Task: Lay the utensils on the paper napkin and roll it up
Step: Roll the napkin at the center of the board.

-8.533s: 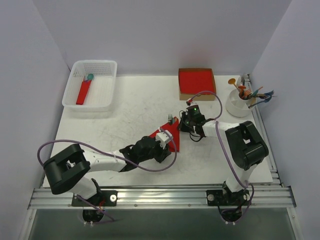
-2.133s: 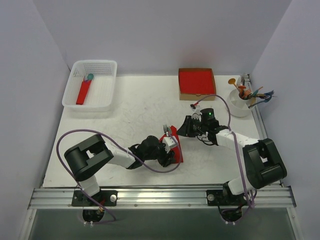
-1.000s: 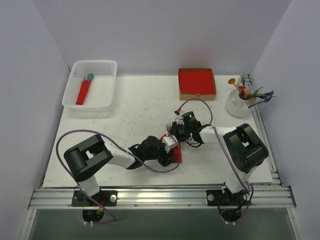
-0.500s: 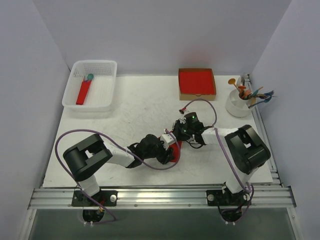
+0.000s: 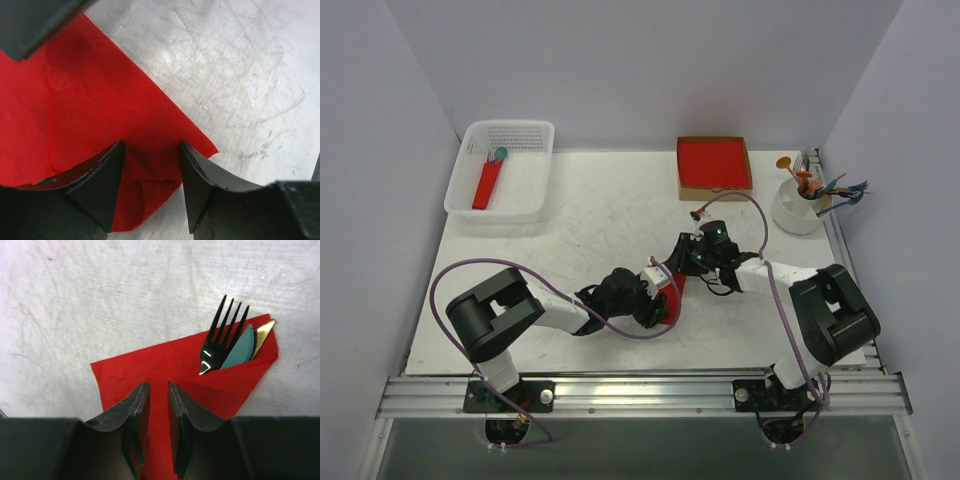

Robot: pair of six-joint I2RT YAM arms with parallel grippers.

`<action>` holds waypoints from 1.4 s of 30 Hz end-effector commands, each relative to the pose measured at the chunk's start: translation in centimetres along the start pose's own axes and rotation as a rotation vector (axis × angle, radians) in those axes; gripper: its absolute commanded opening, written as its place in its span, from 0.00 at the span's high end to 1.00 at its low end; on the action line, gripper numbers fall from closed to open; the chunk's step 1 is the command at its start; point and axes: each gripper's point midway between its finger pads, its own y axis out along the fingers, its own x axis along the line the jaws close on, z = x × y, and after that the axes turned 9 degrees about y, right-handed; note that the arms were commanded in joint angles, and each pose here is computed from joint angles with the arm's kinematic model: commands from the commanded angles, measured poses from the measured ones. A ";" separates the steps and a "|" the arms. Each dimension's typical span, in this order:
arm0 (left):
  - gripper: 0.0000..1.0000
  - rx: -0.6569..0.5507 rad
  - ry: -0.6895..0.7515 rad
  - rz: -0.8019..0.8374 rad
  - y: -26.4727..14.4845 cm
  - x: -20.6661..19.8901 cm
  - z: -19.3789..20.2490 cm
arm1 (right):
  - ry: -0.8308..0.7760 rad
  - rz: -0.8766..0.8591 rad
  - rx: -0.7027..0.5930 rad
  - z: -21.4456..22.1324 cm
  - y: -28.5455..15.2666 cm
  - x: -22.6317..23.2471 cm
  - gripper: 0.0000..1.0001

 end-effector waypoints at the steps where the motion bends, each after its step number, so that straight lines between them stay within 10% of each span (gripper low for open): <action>1: 0.43 0.097 -0.033 -0.013 -0.7 0.2 2.4 | -0.020 -0.037 -0.056 -1.2 -1.8 1.3 0.78; 21: 0.43 0.088 -0.010 -0.003 -0.8 0.1 1.8 | 0.036 -0.280 0.018 3.6 -2.2 2.9 0.91; 42: 0.40 0.024 -0.001 -0.056 -1.6 1.2 -2.0 | 0.061 -0.134 0.083 6.6 -0.3 -1.6 1.00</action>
